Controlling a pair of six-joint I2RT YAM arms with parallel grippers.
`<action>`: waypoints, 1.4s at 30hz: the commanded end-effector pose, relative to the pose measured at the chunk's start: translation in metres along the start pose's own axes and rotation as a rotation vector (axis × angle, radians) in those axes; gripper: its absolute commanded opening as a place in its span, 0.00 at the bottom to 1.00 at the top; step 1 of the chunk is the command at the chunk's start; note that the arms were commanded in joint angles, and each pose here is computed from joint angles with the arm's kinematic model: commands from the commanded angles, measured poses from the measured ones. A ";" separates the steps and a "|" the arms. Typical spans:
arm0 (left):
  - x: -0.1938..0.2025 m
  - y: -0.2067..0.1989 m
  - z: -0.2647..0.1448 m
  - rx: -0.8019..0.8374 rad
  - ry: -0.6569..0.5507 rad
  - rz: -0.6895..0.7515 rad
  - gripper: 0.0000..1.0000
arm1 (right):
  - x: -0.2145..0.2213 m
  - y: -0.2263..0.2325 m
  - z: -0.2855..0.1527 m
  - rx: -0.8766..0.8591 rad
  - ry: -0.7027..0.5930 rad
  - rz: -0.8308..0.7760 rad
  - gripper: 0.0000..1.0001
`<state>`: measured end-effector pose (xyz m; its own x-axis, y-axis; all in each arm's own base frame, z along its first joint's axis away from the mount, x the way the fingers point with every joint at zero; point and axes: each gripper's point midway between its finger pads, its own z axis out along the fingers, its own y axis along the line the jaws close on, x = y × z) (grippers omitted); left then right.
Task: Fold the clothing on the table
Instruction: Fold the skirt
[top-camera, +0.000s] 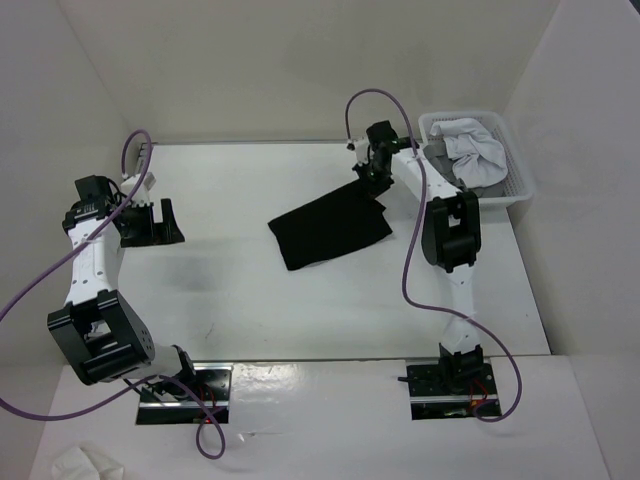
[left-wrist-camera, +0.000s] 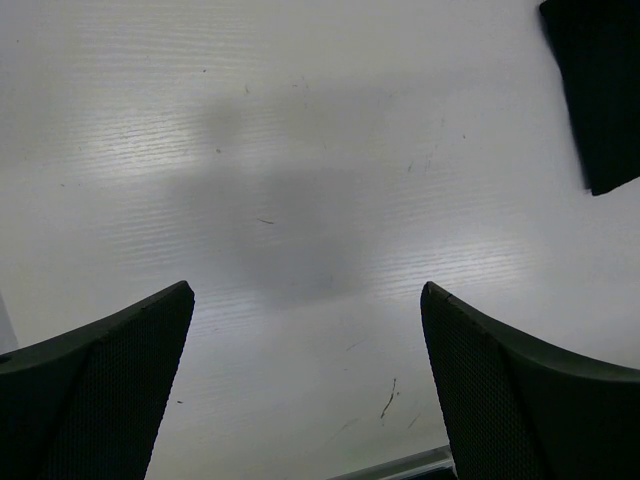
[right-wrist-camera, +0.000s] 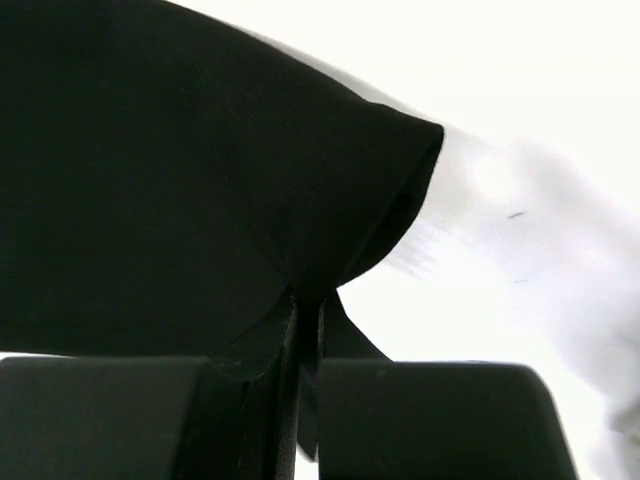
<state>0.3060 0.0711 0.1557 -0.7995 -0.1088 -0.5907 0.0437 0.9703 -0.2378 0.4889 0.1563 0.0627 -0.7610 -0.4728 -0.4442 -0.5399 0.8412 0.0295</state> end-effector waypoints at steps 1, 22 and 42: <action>-0.013 -0.002 -0.010 0.004 -0.042 0.041 1.00 | -0.034 0.009 -0.036 0.084 -0.057 -0.051 0.02; -0.003 0.004 -0.019 -0.050 -0.019 0.083 1.00 | -0.082 0.206 -0.079 -0.227 -0.124 -0.387 0.08; 0.002 0.001 -0.017 -0.036 -0.015 0.088 1.00 | 0.095 0.388 -0.052 -0.691 0.222 -0.869 0.93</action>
<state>0.2963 0.0781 0.1606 -0.8022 -0.0514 -0.5949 0.0580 0.9849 -0.1633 0.1655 0.4176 0.0441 -0.0148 -0.9576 -0.2876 -0.9245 -0.0965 0.3688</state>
